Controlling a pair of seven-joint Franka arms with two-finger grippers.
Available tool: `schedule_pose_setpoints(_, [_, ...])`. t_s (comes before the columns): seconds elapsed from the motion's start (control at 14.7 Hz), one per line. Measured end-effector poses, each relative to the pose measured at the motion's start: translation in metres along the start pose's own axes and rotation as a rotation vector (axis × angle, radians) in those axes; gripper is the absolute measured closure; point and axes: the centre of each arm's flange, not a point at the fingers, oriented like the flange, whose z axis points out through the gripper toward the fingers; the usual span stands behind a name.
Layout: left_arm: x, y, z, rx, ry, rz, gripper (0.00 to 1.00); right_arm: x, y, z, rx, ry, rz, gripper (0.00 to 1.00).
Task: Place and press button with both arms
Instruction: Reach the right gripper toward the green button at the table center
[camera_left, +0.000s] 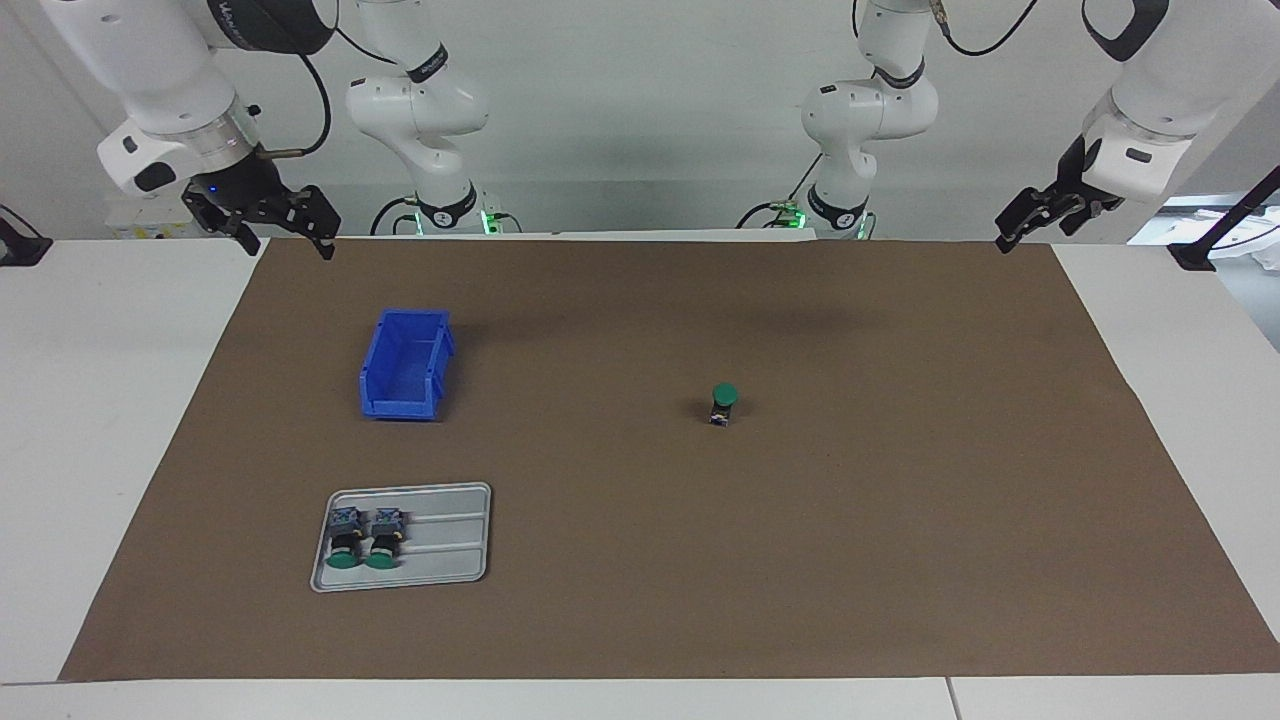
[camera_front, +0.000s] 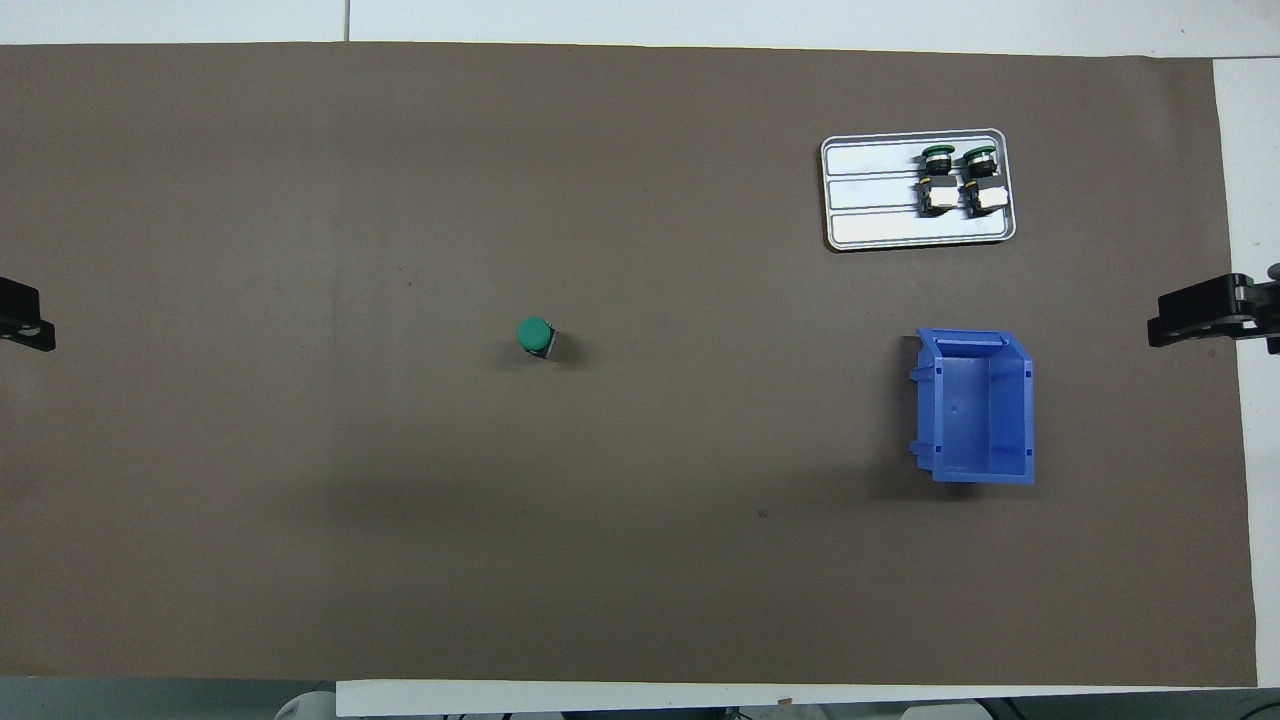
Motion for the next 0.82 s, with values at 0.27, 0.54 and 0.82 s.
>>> schedule_pose_setpoints(0.27, [0.005, 0.011, 0.011, 0.004, -0.033, 0.021, 0.00, 0.000, 0.000, 0.000, 0.000, 0.000, 0.000, 0.02])
schedule_pose_setpoints(0.54, [0.008, 0.012, 0.017, 0.006, -0.047, 0.023, 0.00, -0.002, -0.005, 0.002, 0.000, -0.019, -0.013, 0.02])
schedule_pose_setpoints(0.82, [0.008, 0.012, 0.017, 0.000, -0.051, 0.023, 0.00, -0.007, -0.098, -0.002, 0.069, 0.014, -0.089, 0.02])
